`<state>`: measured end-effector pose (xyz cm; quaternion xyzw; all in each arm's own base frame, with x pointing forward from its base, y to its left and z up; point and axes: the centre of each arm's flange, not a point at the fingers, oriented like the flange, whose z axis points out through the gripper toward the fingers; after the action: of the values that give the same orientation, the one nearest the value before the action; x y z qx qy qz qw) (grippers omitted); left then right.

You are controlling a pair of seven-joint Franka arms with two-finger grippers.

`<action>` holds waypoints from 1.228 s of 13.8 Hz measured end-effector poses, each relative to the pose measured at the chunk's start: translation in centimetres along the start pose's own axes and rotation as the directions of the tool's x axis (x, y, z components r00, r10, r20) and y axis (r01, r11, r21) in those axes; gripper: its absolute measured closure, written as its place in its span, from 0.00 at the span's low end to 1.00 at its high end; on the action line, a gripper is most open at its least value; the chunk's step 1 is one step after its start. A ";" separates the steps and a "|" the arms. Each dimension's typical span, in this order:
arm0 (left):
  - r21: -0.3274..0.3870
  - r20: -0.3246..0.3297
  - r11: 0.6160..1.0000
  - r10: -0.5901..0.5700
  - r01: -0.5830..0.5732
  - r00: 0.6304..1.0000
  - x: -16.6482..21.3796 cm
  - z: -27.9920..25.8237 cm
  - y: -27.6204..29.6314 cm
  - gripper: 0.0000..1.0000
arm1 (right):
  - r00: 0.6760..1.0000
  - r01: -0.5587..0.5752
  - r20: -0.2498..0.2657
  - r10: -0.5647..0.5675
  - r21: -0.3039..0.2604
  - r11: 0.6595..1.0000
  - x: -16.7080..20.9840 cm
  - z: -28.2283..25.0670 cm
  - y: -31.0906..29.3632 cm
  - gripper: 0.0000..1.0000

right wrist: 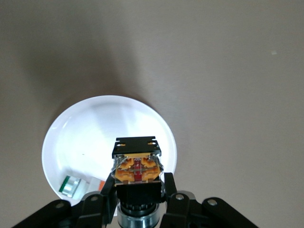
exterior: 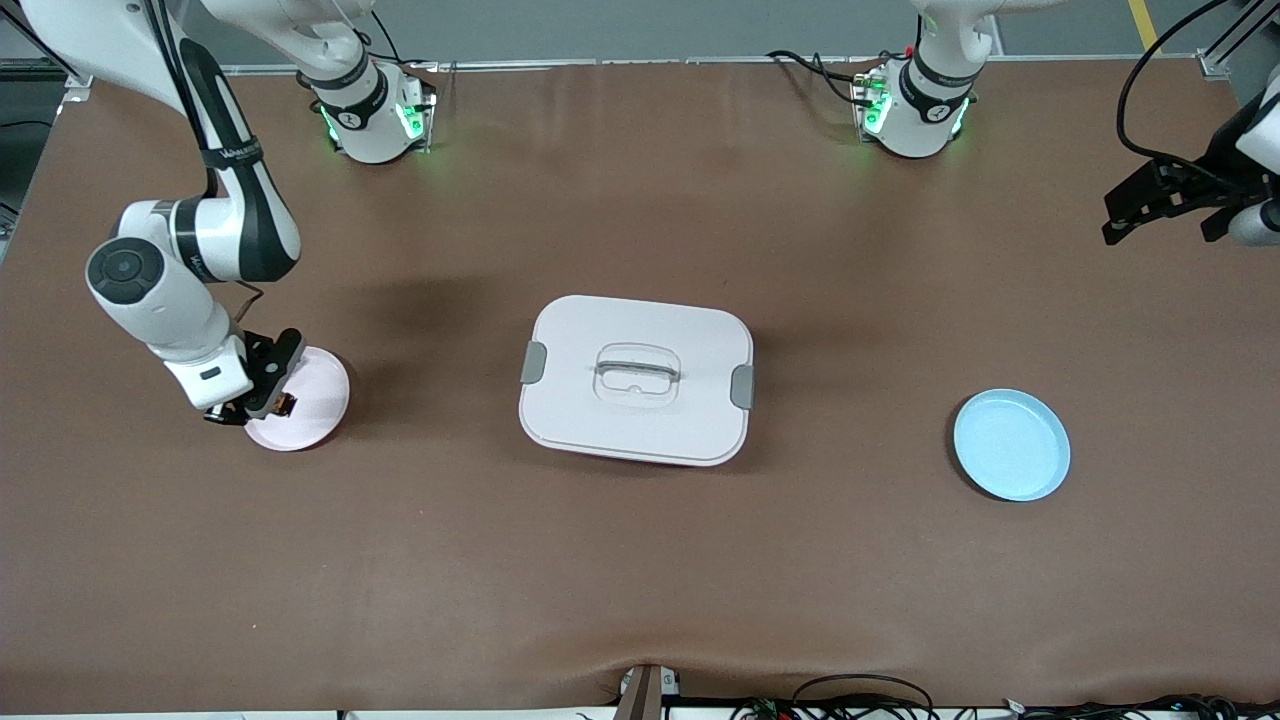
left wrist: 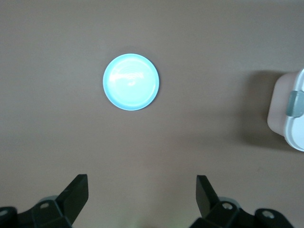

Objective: Transfer orange switch to right arm and place
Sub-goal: 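Lower the switch onto the white plate and open the right gripper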

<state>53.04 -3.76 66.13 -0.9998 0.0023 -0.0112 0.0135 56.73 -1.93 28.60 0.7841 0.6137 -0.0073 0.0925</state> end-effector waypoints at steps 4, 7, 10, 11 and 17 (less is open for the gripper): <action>-0.003 0.000 1.000 0.004 -0.004 1.000 -0.1 0.0 0.3 0.00 | 1.000 0.012 0.010 -0.013 0.038 0.999 0.2 2.9 -1.2 0.57; -0.003 0.006 1.000 0.004 -0.004 1.000 -0.1 0.3 0.3 0.00 | 1.000 0.028 0.008 -0.029 0.049 0.998 0.6 5.3 -1.9 0.57; -0.003 0.007 1.000 0.003 -0.003 1.000 -0.1 0.3 0.3 0.00 | 0.995 0.097 0.004 -0.097 0.056 0.994 0.4 7.3 -2.6 0.57; -0.003 0.007 1.000 0.002 -0.002 1.000 -0.1 0.3 0.2 0.00 | 0.994 0.109 0.001 -0.110 0.056 0.992 0.2 8.0 -2.8 0.57; -0.003 0.008 1.000 -0.002 0.002 1.000 -0.1 0.4 0.0 0.00 | 0.991 0.132 -0.007 -0.132 0.055 0.990 0.2 10.3 -3.6 0.57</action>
<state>52.98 -3.77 65.74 -0.9999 0.0012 -0.0072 0.0120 54.33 -2.47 17.97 0.7441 0.6638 -0.0288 0.0690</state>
